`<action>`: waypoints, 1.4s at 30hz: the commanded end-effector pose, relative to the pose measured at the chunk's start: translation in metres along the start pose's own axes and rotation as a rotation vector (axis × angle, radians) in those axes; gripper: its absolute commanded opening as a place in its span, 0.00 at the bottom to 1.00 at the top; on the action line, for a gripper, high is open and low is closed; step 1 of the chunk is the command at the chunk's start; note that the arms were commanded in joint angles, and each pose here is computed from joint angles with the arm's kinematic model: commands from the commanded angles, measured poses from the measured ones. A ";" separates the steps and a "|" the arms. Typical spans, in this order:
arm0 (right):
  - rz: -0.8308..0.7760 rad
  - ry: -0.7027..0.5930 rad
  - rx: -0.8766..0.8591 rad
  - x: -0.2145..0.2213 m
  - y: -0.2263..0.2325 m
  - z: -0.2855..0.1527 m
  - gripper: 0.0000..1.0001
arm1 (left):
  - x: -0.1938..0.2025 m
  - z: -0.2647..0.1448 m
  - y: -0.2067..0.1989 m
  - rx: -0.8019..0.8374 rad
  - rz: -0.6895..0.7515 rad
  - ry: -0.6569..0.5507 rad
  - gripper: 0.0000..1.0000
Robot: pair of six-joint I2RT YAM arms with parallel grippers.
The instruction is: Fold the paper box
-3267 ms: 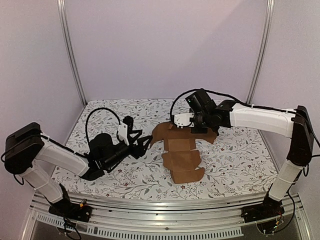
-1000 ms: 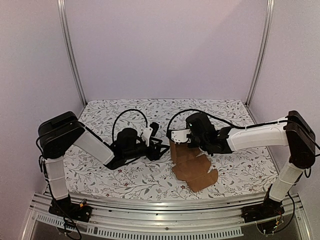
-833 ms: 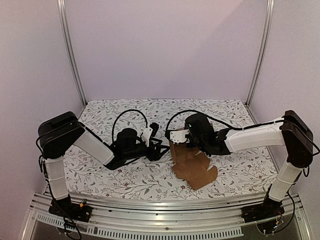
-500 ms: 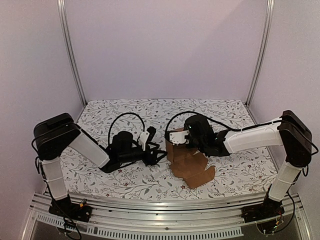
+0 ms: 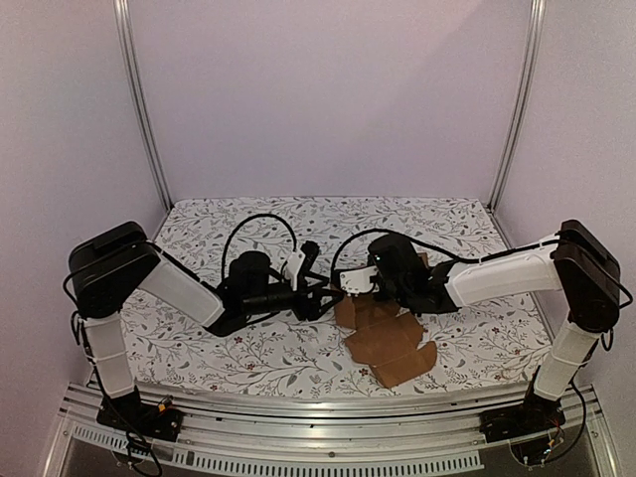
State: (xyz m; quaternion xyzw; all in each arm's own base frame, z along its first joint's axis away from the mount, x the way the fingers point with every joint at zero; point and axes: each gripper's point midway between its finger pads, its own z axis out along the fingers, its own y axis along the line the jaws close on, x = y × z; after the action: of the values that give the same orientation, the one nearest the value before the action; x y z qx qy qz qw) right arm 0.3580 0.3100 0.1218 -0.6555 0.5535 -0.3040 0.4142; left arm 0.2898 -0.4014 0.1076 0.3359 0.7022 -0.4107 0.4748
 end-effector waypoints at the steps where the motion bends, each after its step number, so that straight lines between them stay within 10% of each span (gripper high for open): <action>1: 0.027 -0.008 -0.030 -0.001 -0.001 -0.009 0.09 | 0.014 0.016 -0.004 -0.006 -0.017 0.045 0.69; 42: 0.265 0.034 -0.327 0.008 0.025 -0.046 0.05 | 0.043 0.039 -0.008 -0.145 -0.044 -0.008 0.58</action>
State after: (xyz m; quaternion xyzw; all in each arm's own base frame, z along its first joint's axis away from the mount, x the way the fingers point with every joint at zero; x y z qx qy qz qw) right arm 0.3132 0.2855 0.1150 -0.6331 0.6761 -0.1832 0.3294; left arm 0.2934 -0.4344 0.0627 0.2711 0.7425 -0.3656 0.4914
